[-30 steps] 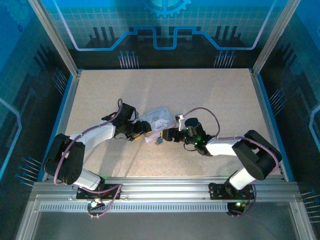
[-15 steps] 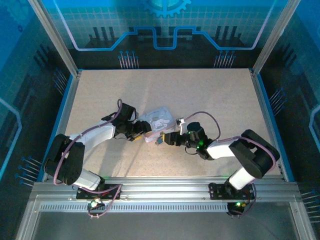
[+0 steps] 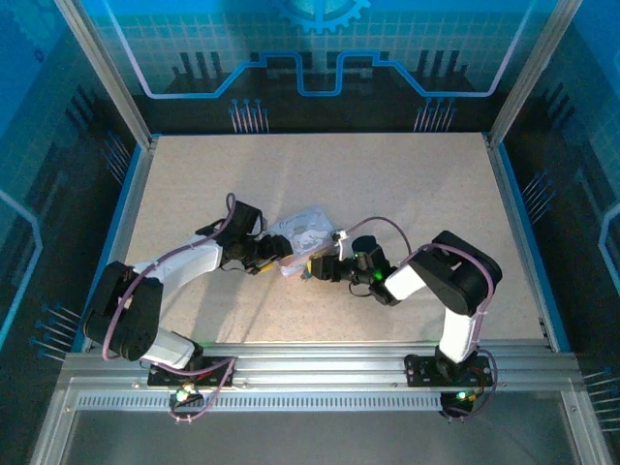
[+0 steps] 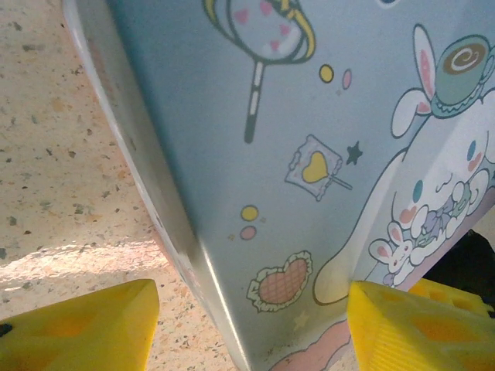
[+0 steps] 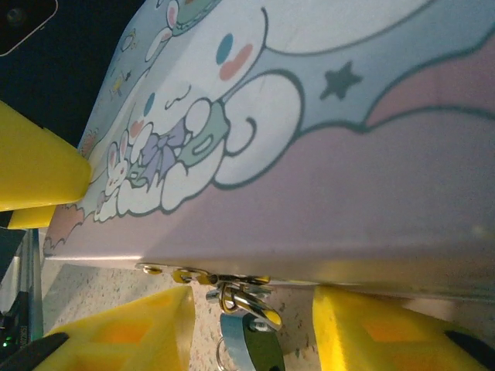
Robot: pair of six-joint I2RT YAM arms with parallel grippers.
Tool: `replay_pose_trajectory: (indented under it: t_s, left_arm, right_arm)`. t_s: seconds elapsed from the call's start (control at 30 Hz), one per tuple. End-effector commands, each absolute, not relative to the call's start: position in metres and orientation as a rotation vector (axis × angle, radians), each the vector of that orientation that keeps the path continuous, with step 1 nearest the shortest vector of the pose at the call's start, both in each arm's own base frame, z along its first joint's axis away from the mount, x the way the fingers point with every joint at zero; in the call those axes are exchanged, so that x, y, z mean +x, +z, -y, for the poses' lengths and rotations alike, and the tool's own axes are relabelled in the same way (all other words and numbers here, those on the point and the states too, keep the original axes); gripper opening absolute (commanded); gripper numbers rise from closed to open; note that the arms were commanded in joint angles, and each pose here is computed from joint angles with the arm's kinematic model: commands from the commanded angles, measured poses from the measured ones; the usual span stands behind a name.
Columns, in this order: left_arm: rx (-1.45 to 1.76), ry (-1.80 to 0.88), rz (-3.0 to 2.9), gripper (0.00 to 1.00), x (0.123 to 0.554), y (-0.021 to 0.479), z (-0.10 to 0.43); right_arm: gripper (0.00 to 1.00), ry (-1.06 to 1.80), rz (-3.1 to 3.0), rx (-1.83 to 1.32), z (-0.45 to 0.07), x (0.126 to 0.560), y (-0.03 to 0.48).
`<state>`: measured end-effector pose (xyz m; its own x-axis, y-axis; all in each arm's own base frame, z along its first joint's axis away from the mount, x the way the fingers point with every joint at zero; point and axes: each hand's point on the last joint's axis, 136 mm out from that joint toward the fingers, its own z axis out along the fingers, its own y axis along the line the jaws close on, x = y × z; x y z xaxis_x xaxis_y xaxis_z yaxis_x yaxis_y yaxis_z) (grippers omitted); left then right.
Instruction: Unlock the padlock with the key
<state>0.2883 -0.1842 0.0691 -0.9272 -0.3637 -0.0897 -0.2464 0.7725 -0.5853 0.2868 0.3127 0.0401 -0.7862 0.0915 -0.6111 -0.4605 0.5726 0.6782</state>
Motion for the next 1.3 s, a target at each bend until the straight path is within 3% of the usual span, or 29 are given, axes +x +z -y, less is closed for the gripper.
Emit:
replay_pose_trajectory:
  t_s: [0.0, 0.27, 0.8, 1.27]
  left_arm:
    - [-0.517, -0.828, -2.812, 0.66, 0.275, 0.061, 0.178]
    - [-0.517, -0.826, -2.814, 0.66, 0.274, 0.061, 0.178]
    - [-0.520, -0.821, -2.813, 0.66, 0.274, 0.062, 0.177]
    - [-0.517, -0.817, -2.813, 0.66, 0.274, 0.063, 0.176]
  right_arm:
    - [0.45, 1.262, -2.127, -0.327, -0.328, 0.288, 0.054]
    - [0.40, 1.238, -2.155, -0.319, -0.323, 0.284, 0.047]
    - [0.16, 1.181, -2.212, -0.277, -0.311, 0.280, 0.036]
    - [0.08, 1.174, -2.199, -0.266, -0.308, 0.280, 0.045]
